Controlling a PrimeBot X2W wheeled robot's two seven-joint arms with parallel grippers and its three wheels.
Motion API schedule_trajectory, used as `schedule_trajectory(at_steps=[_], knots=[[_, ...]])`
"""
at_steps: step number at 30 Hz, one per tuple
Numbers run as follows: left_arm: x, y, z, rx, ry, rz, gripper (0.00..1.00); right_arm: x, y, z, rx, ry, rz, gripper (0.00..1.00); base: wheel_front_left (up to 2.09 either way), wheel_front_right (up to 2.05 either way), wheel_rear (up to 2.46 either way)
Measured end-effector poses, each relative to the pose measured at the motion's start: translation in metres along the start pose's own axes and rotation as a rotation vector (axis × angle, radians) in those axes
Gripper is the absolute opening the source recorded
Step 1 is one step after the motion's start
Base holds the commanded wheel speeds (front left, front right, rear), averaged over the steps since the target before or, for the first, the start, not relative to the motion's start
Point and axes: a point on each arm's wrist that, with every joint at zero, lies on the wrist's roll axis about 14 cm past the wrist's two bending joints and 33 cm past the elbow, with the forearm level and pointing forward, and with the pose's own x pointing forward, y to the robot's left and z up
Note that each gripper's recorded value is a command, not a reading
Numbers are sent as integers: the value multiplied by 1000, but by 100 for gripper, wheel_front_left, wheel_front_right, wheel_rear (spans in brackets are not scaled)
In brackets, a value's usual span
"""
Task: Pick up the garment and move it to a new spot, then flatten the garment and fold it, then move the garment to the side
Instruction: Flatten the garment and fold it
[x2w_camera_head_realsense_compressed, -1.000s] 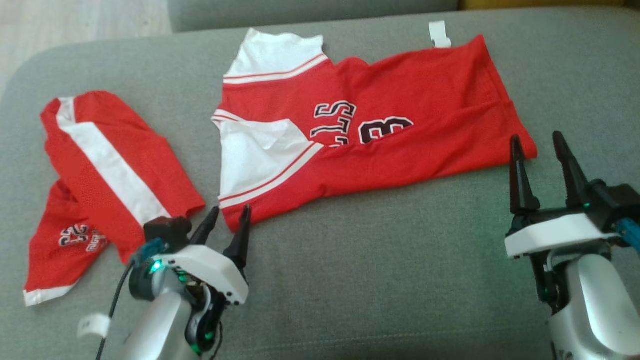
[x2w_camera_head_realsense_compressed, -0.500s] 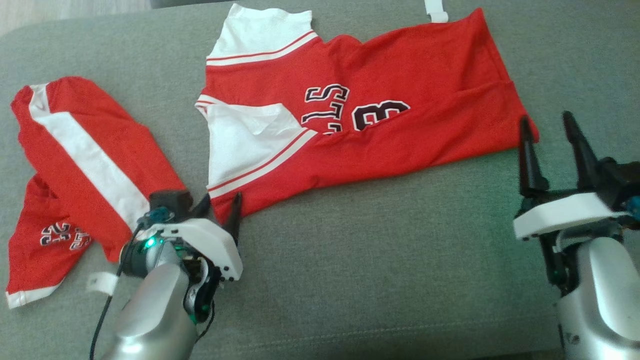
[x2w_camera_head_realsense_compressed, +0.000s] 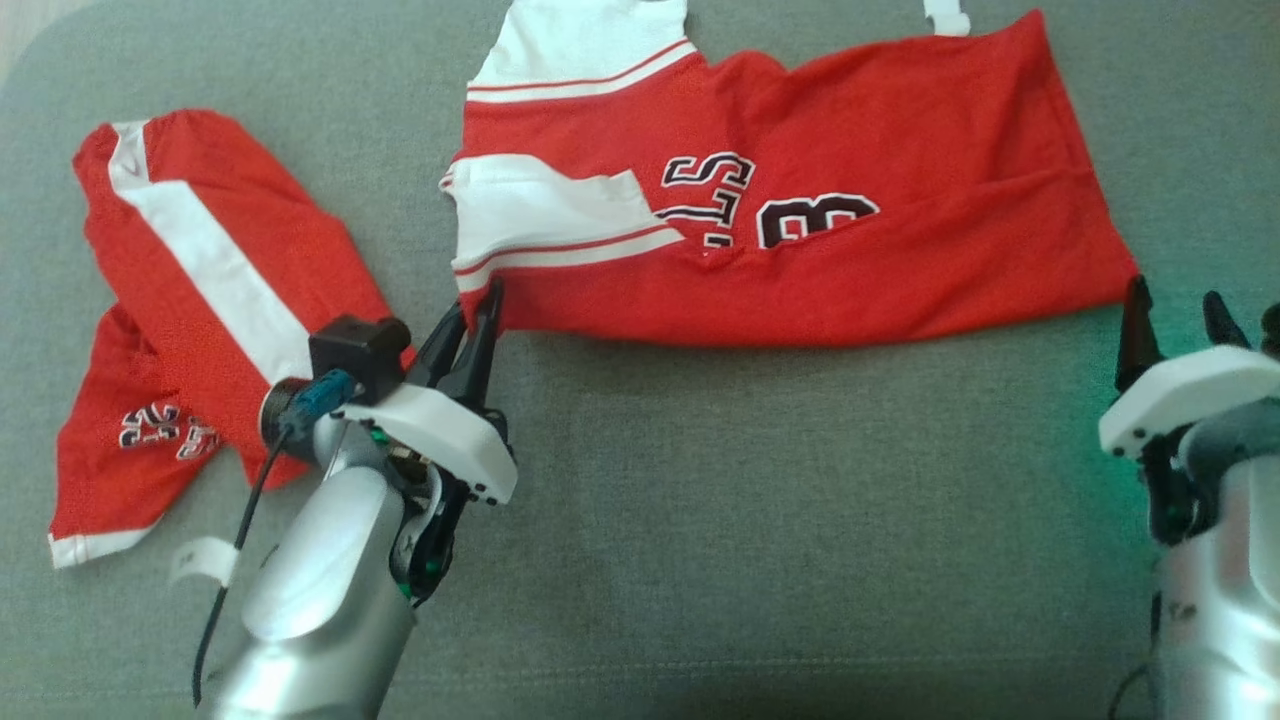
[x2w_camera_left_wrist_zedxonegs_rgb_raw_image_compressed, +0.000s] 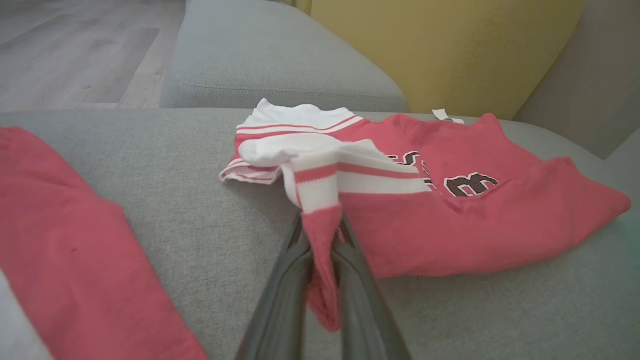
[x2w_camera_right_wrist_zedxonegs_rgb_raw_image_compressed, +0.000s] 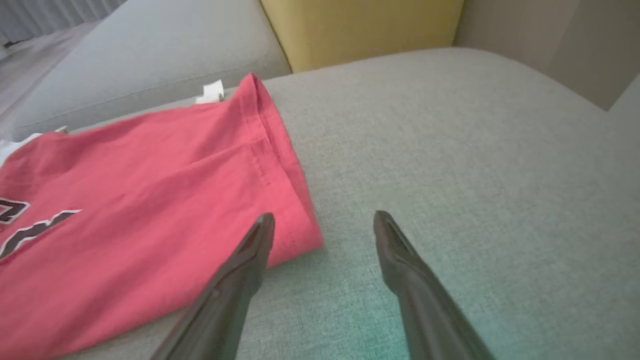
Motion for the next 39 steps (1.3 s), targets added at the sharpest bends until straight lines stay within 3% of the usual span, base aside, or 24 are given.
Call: schedule_trajectory(at_steps=[7,15,16,17,27,39], knots=[[4,-3,-4,4,-2,-36,0,28,7,-24,47,147,-10,100,0,0,0],[9,3,-7,15,10,-36,0,47,22,-32,78,200,11,100,0,0,0],[9,4,-7,16,10,-36,0,48,23,-32,80,204,14,56,0,0,0],[9,4,-7,18,11,-36,0,48,23,-31,82,204,15,0,0,0,0],[-3,-3,4,59,2,-44,0,25,11,-9,115,80,-9,0,0,0,0],[-47,-33,-16,76,97,-104,0,-37,-23,-26,245,34,-59,0,0,0,0]])
